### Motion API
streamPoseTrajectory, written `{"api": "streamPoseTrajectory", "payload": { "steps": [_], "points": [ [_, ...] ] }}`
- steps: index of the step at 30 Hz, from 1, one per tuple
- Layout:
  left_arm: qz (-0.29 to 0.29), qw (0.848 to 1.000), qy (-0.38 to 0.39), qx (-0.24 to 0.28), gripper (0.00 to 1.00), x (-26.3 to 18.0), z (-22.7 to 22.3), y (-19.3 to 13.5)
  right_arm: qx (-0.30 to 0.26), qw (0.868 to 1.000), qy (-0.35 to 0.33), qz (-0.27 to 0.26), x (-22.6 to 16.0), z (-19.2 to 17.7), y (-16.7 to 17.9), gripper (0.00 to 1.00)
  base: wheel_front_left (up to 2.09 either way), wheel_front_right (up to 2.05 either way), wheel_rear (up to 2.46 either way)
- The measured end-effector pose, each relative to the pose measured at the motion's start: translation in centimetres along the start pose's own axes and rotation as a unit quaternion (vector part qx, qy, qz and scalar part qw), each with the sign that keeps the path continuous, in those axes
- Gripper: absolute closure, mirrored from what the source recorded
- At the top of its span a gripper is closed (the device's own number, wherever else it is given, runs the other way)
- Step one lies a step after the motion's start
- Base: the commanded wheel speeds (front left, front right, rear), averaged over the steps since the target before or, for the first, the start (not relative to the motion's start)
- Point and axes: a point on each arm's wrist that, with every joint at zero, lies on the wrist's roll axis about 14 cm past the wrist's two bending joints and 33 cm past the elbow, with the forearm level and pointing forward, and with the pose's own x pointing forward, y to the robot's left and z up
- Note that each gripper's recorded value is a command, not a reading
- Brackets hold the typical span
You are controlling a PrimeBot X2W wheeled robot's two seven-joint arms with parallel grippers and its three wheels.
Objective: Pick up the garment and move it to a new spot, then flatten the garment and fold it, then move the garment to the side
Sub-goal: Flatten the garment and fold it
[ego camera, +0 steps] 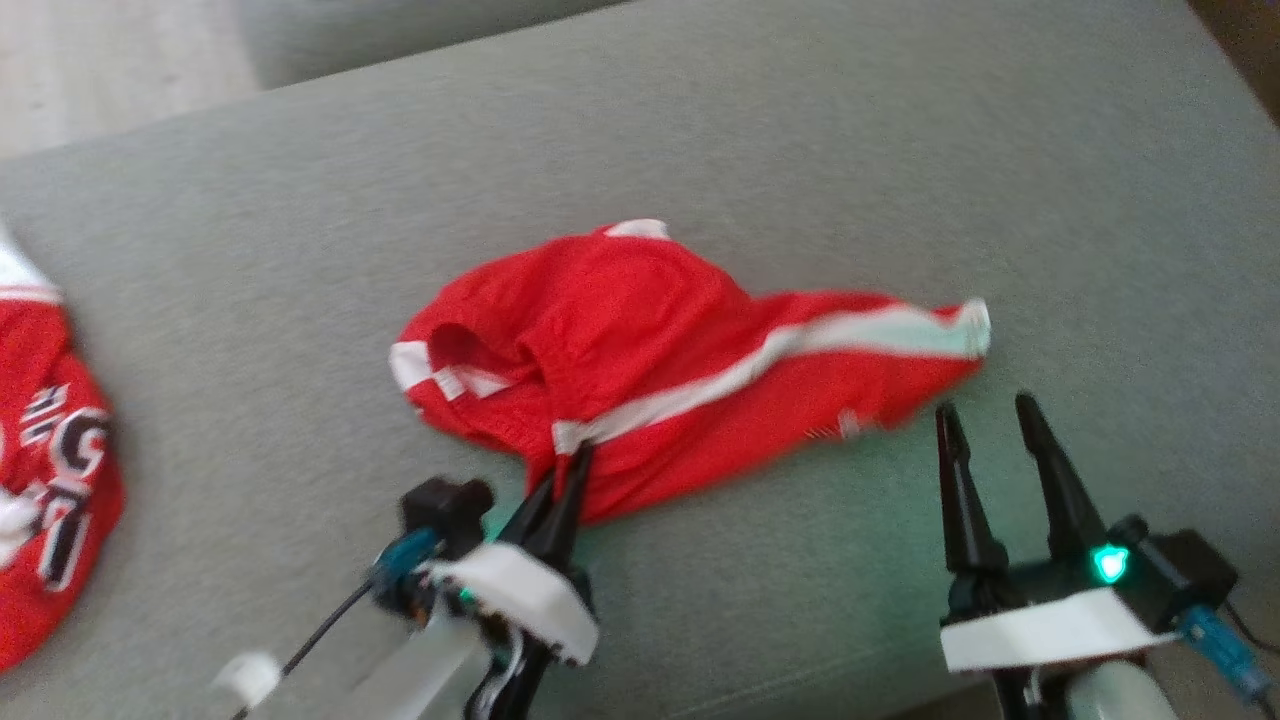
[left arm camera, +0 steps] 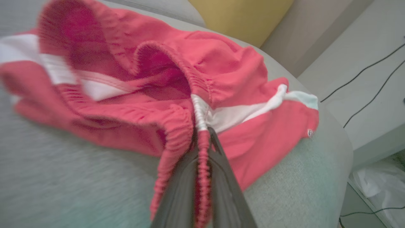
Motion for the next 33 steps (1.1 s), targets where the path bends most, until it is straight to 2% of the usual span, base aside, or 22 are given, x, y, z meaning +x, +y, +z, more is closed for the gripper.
{"api": "streamPoseTrajectory", "payload": {
  "steps": [9, 15, 30, 33],
  "points": [
    [0.074, 0.994, -0.080, -0.020, 1.00, -5.4, 2.9, 2.8, 0.010, 0.995, 0.094, 0.031, -1.3, -5.9, 1.7, 0.00, 0.00, 0.00, 0.00],
    [0.086, 0.991, -0.104, -0.018, 1.00, -7.1, 3.8, 2.9, -0.005, 0.990, 0.134, 0.050, -1.8, -8.2, 2.0, 0.00, 0.00, 0.00, 0.00],
    [0.097, 0.989, -0.114, -0.014, 1.00, -7.9, 4.1, 3.2, -0.037, 0.990, 0.124, 0.063, 0.0, -7.7, 2.2, 0.00, 0.00, 0.00, 0.00],
    [0.096, 0.988, -0.117, -0.014, 1.00, -7.9, 4.2, 3.1, -0.044, 0.989, 0.121, 0.066, 0.3, -7.6, 2.3, 0.89, 0.00, 0.00, 0.00]
  ]
}}
